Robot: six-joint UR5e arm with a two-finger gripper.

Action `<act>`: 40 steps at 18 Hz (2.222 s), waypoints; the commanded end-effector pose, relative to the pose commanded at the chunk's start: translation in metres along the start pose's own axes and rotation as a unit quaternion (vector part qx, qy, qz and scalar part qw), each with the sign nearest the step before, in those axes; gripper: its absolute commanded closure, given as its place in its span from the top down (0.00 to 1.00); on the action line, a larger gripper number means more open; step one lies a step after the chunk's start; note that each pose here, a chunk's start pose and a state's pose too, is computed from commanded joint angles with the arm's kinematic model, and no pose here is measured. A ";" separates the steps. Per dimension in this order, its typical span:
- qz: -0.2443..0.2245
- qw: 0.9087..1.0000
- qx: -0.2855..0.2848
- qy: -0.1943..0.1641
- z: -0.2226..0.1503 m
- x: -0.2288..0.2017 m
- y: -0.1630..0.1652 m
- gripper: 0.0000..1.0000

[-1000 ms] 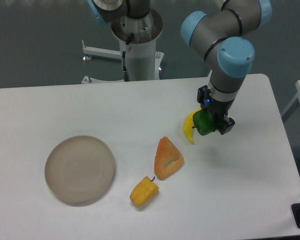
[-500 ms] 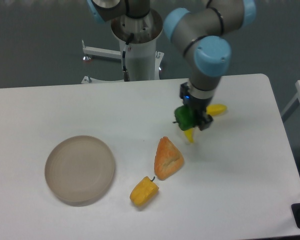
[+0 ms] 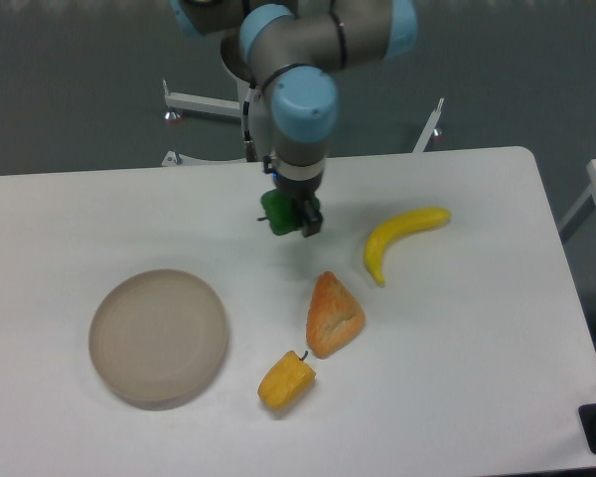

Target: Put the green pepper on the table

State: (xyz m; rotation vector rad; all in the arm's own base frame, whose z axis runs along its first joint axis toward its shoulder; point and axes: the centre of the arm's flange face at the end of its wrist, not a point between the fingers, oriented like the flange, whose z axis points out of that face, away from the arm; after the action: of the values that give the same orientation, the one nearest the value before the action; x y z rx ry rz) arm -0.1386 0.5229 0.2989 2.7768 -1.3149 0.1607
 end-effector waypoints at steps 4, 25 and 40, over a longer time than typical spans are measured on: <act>0.019 1.000 -0.006 0.016 0.039 0.005 -0.020 0.40; -0.081 0.993 0.015 -0.085 -0.078 -0.127 0.096 1.00; -0.026 0.998 0.011 -0.056 -0.105 -0.171 0.165 1.00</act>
State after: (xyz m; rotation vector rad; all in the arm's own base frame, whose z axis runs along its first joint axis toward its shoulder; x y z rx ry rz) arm -0.3809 0.5600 0.3848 2.8745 -1.2689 0.0183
